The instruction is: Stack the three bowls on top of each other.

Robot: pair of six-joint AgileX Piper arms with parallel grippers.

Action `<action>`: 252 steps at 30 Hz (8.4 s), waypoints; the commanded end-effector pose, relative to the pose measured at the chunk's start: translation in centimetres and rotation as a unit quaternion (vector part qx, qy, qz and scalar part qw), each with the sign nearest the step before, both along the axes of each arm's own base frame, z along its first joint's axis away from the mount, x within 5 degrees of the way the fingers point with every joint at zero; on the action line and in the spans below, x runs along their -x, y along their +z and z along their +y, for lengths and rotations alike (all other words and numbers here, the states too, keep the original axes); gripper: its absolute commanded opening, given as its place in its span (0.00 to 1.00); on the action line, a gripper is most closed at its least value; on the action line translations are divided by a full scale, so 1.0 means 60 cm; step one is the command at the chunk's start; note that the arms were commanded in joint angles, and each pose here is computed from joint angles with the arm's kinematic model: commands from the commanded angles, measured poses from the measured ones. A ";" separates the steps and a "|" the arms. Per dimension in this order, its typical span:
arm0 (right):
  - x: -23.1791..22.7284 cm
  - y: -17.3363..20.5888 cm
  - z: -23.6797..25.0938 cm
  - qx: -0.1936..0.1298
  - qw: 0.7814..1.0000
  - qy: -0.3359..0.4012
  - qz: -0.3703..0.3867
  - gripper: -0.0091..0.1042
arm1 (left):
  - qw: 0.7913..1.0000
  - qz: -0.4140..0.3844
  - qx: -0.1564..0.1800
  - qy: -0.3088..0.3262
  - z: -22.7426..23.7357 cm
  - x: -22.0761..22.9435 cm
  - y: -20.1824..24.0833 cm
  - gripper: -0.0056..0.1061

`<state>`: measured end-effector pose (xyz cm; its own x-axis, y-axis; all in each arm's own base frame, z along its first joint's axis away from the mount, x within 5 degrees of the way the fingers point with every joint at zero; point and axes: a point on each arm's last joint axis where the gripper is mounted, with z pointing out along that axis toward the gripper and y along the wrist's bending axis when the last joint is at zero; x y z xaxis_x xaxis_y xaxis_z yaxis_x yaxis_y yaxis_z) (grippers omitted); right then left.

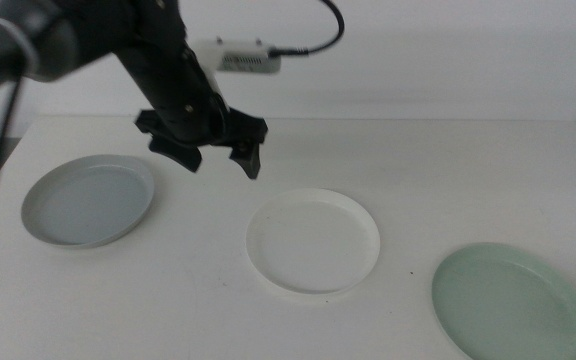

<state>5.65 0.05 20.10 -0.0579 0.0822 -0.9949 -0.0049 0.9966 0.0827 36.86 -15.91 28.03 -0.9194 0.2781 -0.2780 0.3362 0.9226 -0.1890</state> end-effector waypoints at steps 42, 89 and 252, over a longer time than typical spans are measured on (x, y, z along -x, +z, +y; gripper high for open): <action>0.000 0.000 -0.001 0.006 1.000 -0.002 -0.006 0.79 | 0.962 -0.042 -0.017 0.269 0.459 -0.038 0.058 0.89; 0.000 0.000 -0.001 0.003 1.000 -0.002 -0.006 0.79 | 0.982 0.080 -0.018 0.172 0.470 -0.150 -0.217 0.28; -0.172 0.284 0.017 -0.118 0.924 -0.001 0.364 0.79 | 0.931 -0.313 0.165 -0.088 0.149 0.425 0.194 0.89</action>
